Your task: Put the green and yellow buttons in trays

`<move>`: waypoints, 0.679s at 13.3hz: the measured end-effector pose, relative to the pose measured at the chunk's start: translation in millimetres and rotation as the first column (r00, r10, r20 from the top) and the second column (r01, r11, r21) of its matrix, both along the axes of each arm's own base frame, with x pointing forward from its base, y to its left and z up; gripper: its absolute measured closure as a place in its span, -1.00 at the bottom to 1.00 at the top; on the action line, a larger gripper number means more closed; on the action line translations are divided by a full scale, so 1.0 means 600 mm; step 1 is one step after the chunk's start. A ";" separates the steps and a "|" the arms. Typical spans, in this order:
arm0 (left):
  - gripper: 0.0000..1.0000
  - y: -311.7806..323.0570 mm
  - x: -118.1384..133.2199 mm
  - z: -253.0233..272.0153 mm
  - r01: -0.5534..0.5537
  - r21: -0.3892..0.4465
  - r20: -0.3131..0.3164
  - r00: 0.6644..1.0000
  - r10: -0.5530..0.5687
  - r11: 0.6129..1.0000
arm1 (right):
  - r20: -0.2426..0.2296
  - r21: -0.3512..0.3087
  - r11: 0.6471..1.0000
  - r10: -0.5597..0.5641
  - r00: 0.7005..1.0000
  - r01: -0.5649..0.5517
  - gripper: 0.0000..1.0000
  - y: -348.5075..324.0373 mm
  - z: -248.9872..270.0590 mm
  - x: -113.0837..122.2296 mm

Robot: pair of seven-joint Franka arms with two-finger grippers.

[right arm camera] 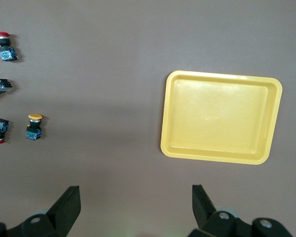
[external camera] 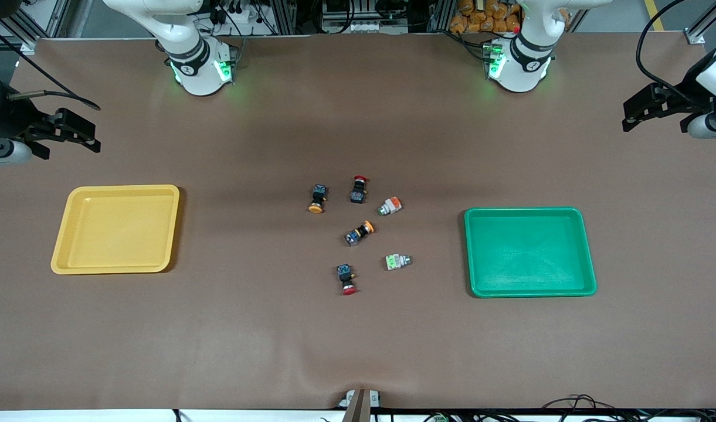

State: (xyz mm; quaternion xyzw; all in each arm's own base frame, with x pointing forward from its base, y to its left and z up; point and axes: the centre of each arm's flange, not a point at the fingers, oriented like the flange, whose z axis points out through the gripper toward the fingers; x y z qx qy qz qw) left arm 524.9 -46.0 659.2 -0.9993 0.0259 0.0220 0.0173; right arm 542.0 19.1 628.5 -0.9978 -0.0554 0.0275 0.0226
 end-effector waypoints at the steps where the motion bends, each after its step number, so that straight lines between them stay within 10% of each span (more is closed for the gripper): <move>1: -1.00 -0.002 0.001 -0.002 0.002 0.000 -0.003 1.000 -0.002 1.000 | 0.000 0.000 1.000 0.000 1.000 0.000 -1.00 0.000 0.000 0.000; 9: -1.00 -0.023 0.028 -0.026 0.024 -0.003 0.018 1.000 -0.023 1.000 | -0.012 0.000 1.000 -0.022 1.000 0.022 -1.00 -0.020 -0.011 0.007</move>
